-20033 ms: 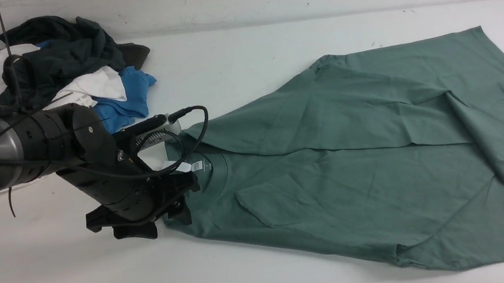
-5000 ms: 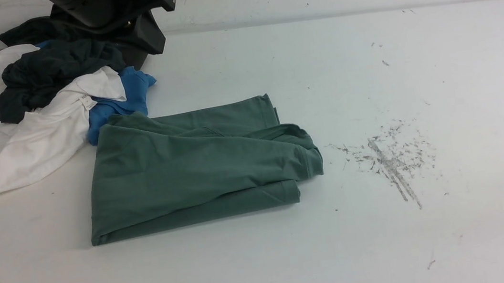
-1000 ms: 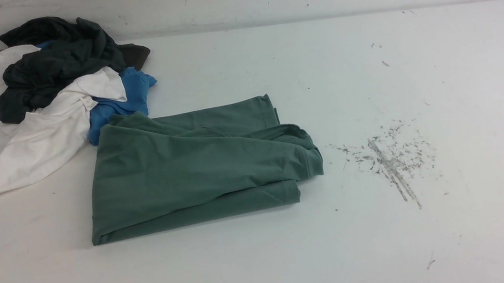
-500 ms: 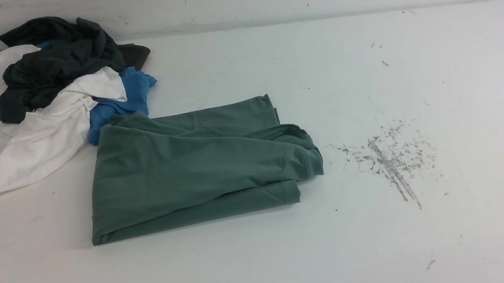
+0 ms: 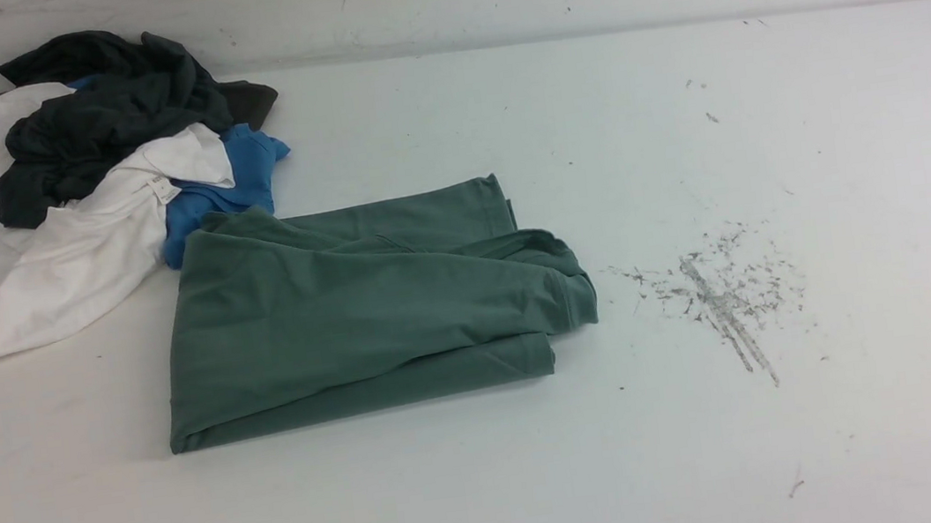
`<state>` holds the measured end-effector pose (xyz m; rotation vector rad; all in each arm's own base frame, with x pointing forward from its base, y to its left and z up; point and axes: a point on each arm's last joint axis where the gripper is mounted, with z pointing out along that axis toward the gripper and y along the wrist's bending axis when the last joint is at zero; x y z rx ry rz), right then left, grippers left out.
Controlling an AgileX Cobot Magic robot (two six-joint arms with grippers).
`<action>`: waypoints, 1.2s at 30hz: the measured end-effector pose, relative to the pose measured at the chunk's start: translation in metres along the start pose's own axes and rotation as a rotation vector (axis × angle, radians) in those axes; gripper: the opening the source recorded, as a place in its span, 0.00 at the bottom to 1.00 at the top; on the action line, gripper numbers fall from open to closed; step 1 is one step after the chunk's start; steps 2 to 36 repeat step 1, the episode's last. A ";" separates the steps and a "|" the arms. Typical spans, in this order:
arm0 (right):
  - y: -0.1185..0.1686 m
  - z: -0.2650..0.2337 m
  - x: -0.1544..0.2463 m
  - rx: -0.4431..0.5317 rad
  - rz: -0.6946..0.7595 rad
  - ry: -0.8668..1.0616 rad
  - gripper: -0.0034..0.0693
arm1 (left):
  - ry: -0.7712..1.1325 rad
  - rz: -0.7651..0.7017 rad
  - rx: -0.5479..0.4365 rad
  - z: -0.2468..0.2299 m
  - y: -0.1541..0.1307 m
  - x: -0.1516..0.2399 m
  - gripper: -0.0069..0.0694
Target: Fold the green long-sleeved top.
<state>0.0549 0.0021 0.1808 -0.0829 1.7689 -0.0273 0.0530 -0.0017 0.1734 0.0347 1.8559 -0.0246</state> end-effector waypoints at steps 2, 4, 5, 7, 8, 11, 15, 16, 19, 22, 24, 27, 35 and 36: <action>0.000 0.000 0.000 0.000 0.000 0.000 0.03 | 0.000 0.000 0.000 0.000 0.000 0.000 0.08; 0.000 0.000 0.000 0.000 0.000 0.000 0.03 | 0.000 0.000 0.000 0.000 0.000 0.000 0.08; 0.000 0.000 0.000 0.000 0.000 0.000 0.03 | 0.000 0.000 0.000 0.000 0.000 0.000 0.08; 0.000 0.000 0.000 0.000 0.000 0.000 0.03 | 0.000 0.000 0.000 0.000 0.000 0.000 0.08; 0.000 0.000 0.000 0.000 0.000 0.000 0.03 | 0.000 0.000 0.000 0.000 0.000 0.000 0.08; 0.000 0.000 0.000 0.000 0.000 0.000 0.03 | 0.000 0.000 0.000 0.000 0.000 0.000 0.08; 0.000 0.000 0.000 0.000 0.000 0.000 0.03 | 0.000 0.000 0.000 0.000 0.000 0.000 0.08; 0.000 0.000 0.000 0.000 0.000 0.000 0.03 | 0.000 0.000 0.000 0.000 0.000 0.000 0.08; 0.000 0.000 0.000 0.000 0.000 0.000 0.03 | 0.000 0.000 0.000 0.000 0.000 0.000 0.08; 0.000 0.000 0.000 0.000 0.000 0.000 0.03 | 0.000 0.000 0.000 0.000 0.000 0.000 0.08; 0.000 0.000 0.000 0.000 0.000 0.000 0.03 | 0.000 0.000 0.000 0.000 0.000 0.000 0.08; 0.000 0.000 0.000 0.000 0.000 0.000 0.03 | 0.000 0.000 0.000 0.000 0.000 0.000 0.08; 0.000 0.000 0.000 0.000 0.000 0.000 0.03 | 0.000 0.000 0.000 0.000 0.000 0.000 0.08; 0.000 0.000 0.000 0.000 0.000 0.000 0.03 | 0.000 0.000 0.000 0.000 0.000 0.000 0.08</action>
